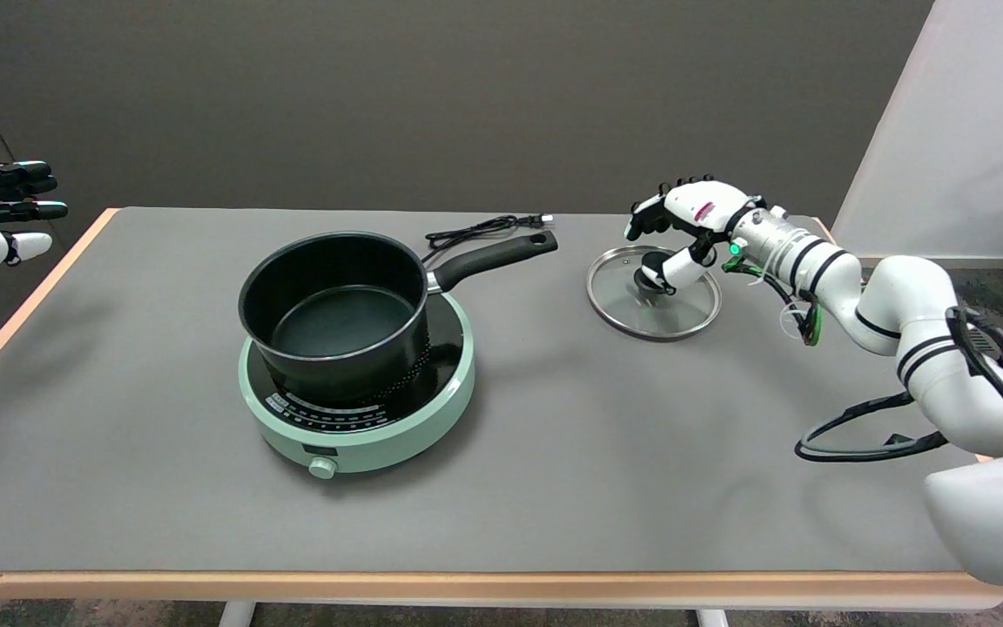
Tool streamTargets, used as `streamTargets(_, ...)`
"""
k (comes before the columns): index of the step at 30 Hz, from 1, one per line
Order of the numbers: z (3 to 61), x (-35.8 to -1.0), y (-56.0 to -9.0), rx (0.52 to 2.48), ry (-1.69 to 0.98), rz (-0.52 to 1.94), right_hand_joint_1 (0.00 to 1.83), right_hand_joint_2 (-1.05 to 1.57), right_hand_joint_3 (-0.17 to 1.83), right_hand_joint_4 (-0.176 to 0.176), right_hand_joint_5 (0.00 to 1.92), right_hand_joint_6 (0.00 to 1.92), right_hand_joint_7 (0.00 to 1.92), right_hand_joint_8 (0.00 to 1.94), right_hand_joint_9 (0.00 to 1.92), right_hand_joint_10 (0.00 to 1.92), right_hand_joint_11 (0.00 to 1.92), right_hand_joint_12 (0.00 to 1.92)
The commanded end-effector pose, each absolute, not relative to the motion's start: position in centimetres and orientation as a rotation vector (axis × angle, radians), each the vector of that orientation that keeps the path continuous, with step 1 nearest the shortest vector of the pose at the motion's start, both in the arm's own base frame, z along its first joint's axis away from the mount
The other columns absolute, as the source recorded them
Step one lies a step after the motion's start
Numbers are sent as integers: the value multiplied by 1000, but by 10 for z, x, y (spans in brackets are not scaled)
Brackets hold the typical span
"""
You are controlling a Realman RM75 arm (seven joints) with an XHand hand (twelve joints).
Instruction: Pick up the pot lid.
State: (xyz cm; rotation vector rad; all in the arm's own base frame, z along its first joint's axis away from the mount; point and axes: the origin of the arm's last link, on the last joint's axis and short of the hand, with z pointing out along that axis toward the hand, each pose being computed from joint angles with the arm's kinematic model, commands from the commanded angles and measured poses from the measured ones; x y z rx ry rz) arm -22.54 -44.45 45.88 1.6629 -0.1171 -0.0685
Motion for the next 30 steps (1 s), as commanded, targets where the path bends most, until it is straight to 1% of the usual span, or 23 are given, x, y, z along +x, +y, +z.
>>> streamTargets(1, 454, -233, -452, 1650, -153, -73, 919, 559, 932, 89, 681, 445, 703, 234, 628, 489, 467, 1186)
streamTargets(11, 459, -242, -447, 1625, -172, -88, 910, 559, 929, 88, 675, 396, 675, 238, 629, 462, 461, 1159)
streamTargets(30, 472, -244, -442, 1598, -182, -99, 917, 549, 942, 85, 667, 413, 686, 223, 641, 494, 475, 1199)
